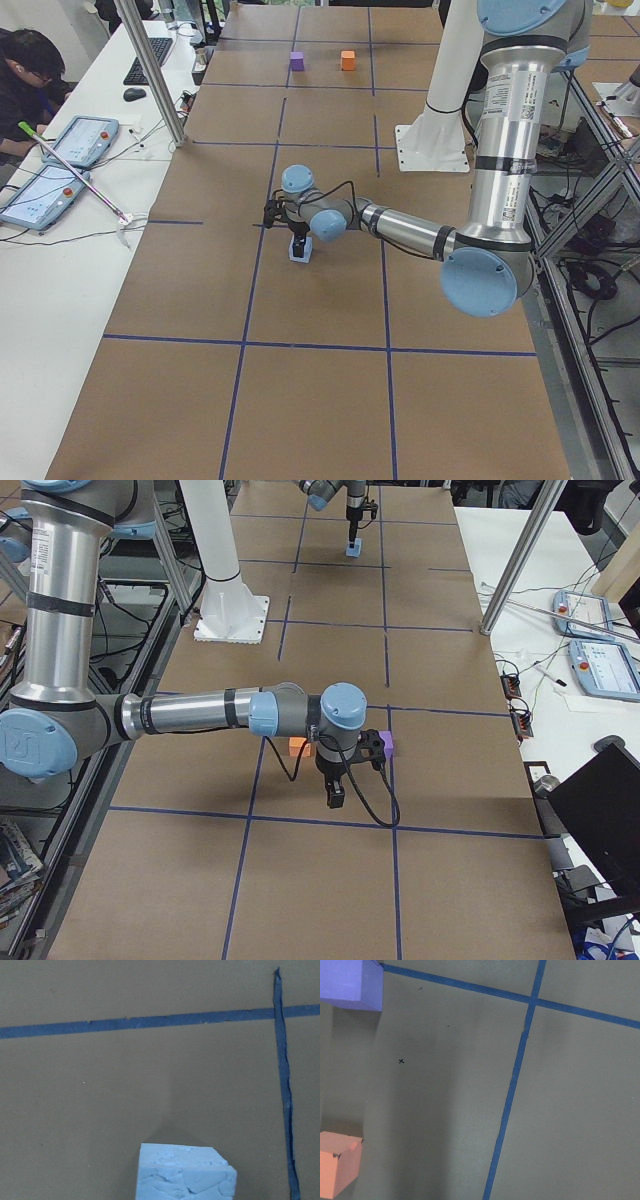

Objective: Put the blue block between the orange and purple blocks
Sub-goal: 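Lower the left gripper onto the light blue cube and grasp it, then carry the light blue cube with the left gripper toward the table center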

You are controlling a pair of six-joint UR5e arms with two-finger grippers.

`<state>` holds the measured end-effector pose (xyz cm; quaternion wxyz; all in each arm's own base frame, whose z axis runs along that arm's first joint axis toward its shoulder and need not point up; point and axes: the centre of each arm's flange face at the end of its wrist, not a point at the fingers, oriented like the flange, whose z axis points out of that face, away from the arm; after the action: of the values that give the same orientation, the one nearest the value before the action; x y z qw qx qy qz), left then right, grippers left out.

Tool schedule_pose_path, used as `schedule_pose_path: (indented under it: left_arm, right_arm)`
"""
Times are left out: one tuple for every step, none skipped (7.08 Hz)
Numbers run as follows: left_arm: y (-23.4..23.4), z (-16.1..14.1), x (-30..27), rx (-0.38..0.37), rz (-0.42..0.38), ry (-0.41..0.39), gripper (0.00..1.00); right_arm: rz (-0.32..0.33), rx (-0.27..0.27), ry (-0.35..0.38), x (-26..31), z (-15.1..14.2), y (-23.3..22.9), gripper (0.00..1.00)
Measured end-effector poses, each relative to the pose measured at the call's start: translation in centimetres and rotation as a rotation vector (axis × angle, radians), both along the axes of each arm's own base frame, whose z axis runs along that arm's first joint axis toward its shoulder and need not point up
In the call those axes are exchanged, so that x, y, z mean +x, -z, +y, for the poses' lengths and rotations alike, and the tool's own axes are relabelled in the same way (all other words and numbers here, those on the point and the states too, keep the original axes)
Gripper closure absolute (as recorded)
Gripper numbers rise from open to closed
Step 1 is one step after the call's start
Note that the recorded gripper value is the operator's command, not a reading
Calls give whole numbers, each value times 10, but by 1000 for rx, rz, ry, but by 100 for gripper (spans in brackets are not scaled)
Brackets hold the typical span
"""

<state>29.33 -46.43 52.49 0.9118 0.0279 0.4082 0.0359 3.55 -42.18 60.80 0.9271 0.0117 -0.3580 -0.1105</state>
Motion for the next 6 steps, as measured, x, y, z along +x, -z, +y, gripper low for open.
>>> schedule_pose_path:
  left_arm:
    - [-3,4,12,9,-21,-5,1]
    - [-4,7,20,20,-34,-9,41]
    - [-3,6,23,28,-42,-8,72]
    - [-2,6,24,36,-47,-6,76]
    - [6,3,26,44,-45,-4,76]
    - [26,-7,32,48,-40,0,76]
  right_arm:
    - [0,0,0,0,0,0,0]
    - [0,-1,0,0,0,0,0]
    - [0,-1,0,0,0,-1,0]
    - [0,-1,0,0,0,-1,0]
    - [0,-2,0,0,0,-1,0]
    - [0,-2,0,0,0,-1,0]
